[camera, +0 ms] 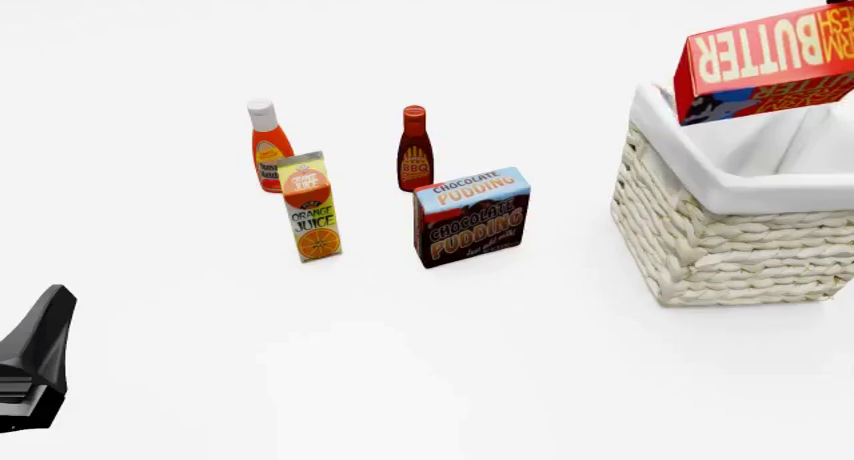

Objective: Pick the butter and place it in the basket.

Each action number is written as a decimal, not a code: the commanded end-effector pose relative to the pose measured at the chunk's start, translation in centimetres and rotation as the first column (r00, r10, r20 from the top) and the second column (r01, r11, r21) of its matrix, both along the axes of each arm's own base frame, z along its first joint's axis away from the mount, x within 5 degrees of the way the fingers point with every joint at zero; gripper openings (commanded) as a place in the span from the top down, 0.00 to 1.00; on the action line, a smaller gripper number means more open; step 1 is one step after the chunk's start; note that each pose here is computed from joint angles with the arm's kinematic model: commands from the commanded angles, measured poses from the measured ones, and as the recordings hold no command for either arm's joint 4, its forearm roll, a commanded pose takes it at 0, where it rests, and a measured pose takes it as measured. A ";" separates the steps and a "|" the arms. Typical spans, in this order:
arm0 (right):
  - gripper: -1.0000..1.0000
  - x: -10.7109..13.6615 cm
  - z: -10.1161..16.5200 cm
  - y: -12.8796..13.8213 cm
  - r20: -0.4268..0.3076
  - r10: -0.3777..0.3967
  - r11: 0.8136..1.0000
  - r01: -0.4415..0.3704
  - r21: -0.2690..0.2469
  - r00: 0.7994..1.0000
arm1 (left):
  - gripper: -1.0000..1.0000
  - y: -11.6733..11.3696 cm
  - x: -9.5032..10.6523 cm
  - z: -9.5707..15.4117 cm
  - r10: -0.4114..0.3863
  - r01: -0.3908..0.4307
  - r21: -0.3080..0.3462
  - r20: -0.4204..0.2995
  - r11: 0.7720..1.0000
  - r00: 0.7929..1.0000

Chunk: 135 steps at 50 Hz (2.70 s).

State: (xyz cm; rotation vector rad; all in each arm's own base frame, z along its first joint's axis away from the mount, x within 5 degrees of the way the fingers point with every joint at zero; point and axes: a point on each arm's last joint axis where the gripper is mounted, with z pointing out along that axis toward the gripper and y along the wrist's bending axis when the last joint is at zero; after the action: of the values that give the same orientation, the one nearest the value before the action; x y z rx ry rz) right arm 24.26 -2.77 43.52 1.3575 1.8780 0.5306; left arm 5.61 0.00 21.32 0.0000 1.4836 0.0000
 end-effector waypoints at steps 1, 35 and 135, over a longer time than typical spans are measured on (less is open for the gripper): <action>1.00 -0.1 0.5 -1.9 0.037 -0.073 0.997 0.073 -0.002 0.997 | 0.00 0.0 0.0 0.0 0.000 0.000 0.000 0.000 1.000 1.000; 1.00 3.1 -0.8 -6.4 0.032 -0.123 0.986 0.126 -0.107 0.992 | 0.00 0.0 0.0 0.0 0.000 0.000 0.000 0.000 1.000 1.000; 1.00 8.0 -6.3 -8.5 -0.063 -0.095 0.987 0.086 -0.138 0.993 | 0.00 0.0 0.0 0.0 0.000 0.000 0.000 0.000 1.000 1.000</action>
State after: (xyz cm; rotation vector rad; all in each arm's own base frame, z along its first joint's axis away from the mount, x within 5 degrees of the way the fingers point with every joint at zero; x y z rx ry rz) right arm 32.10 -11.37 36.74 1.3795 1.8904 0.2833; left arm 5.61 0.00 21.32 0.0000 1.4836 0.0000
